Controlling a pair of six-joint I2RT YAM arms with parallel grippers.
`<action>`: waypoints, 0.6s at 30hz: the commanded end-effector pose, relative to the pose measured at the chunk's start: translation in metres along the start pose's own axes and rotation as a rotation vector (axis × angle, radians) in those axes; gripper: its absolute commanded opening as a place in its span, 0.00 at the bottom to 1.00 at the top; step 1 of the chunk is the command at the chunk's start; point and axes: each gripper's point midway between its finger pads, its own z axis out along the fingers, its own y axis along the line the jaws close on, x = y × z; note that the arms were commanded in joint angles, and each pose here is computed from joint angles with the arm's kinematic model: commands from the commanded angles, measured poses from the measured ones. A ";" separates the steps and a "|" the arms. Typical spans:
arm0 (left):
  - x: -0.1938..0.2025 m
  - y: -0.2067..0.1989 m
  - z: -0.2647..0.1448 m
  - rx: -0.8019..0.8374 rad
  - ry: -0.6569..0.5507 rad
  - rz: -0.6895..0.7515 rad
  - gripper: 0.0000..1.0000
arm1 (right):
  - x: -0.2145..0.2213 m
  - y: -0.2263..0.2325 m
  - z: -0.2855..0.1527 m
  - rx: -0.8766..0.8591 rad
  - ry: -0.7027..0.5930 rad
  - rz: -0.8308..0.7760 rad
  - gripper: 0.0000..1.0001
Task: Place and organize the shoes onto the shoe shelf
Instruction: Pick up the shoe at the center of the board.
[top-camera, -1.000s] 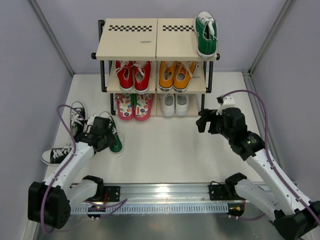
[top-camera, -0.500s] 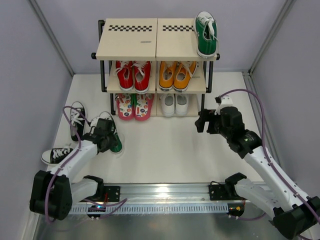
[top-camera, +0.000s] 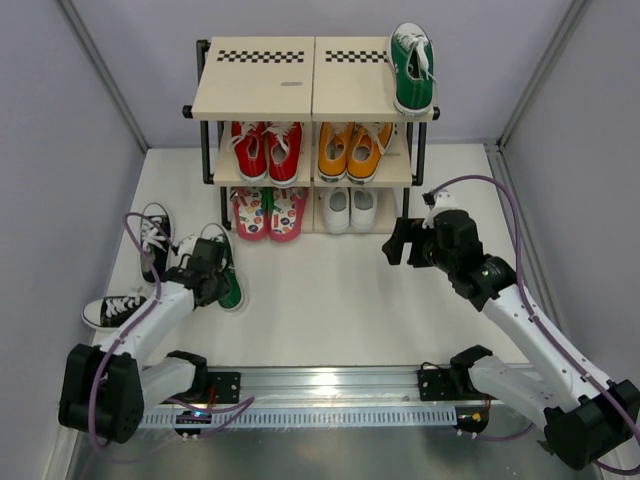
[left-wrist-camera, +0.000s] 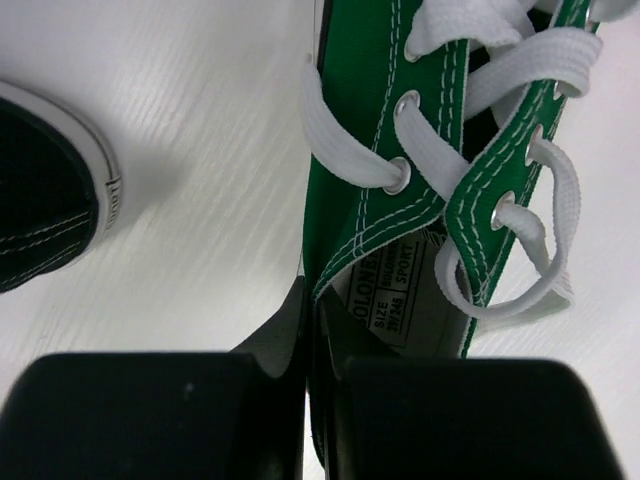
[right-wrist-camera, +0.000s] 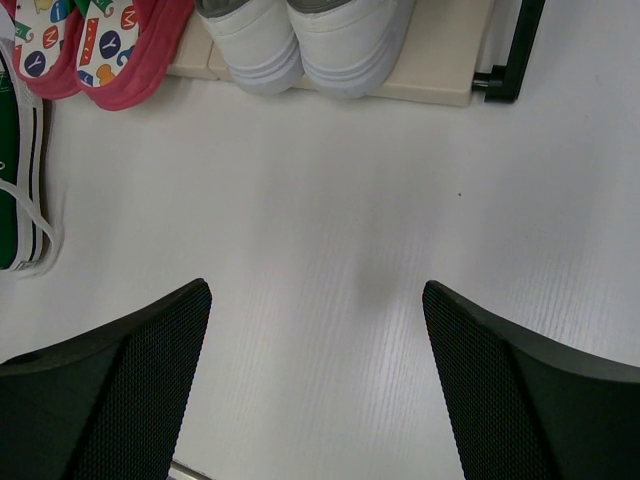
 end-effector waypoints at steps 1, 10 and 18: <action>-0.031 -0.001 -0.024 0.011 -0.114 -0.072 0.00 | -0.008 0.010 0.004 -0.043 -0.026 0.020 0.91; -0.072 0.020 -0.085 -0.012 -0.265 -0.181 0.00 | -0.008 0.014 0.004 -0.063 -0.027 0.046 0.91; -0.106 0.039 -0.146 0.025 -0.420 -0.278 0.00 | -0.009 0.010 0.008 -0.037 -0.035 0.061 0.91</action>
